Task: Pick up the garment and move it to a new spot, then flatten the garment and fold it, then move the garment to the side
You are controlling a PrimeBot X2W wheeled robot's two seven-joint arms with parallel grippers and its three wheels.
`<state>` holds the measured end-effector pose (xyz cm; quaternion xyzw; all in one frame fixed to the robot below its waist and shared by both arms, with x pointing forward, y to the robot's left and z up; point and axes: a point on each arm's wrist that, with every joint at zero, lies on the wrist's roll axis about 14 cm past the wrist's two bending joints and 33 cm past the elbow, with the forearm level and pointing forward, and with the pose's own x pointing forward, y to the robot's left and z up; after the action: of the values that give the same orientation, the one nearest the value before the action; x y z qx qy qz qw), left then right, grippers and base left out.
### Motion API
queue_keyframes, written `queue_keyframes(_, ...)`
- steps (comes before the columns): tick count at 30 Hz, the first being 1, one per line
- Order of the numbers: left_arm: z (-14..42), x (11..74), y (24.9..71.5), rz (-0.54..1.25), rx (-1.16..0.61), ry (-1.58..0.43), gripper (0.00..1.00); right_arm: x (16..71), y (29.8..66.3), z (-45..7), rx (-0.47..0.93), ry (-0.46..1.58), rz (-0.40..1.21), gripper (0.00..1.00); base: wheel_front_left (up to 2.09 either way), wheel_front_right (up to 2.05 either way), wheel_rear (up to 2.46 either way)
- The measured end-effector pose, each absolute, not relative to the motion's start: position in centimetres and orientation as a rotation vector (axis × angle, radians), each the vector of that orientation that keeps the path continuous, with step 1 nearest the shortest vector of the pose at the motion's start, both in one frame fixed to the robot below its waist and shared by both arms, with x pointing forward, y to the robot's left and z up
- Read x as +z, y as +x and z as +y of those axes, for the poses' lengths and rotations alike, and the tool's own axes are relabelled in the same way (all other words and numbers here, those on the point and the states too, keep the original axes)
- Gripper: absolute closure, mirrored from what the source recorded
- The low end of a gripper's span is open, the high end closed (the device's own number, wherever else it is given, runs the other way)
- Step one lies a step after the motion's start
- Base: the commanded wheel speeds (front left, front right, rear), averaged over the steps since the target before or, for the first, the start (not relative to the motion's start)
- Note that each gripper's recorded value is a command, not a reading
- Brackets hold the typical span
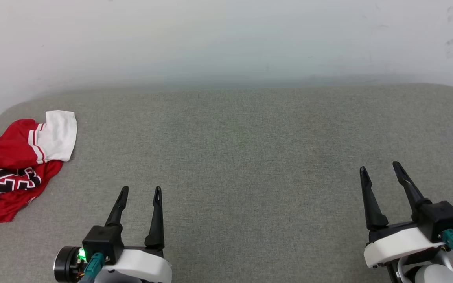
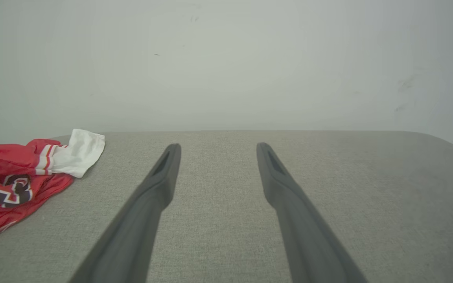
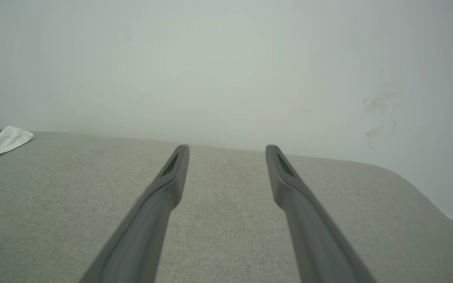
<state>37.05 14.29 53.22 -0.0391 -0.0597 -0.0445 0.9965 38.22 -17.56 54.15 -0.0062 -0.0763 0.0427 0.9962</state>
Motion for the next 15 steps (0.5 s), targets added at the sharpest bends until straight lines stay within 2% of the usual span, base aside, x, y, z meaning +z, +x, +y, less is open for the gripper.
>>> queue_keyframes(7,14.6,53.8,37.1,-0.141,-0.058,-0.106,0.00,54.5,38.1,-17.5,0.089,-0.039,-0.172,0.00,0.00,0.00,0.00)
queue_keyframes(15,15.4,53.8,36.8,-0.157,-0.056,-0.182,0.00,54.2,38.0,-18.0,0.070,0.039,-0.173,0.00,0.00,0.00,0.00)
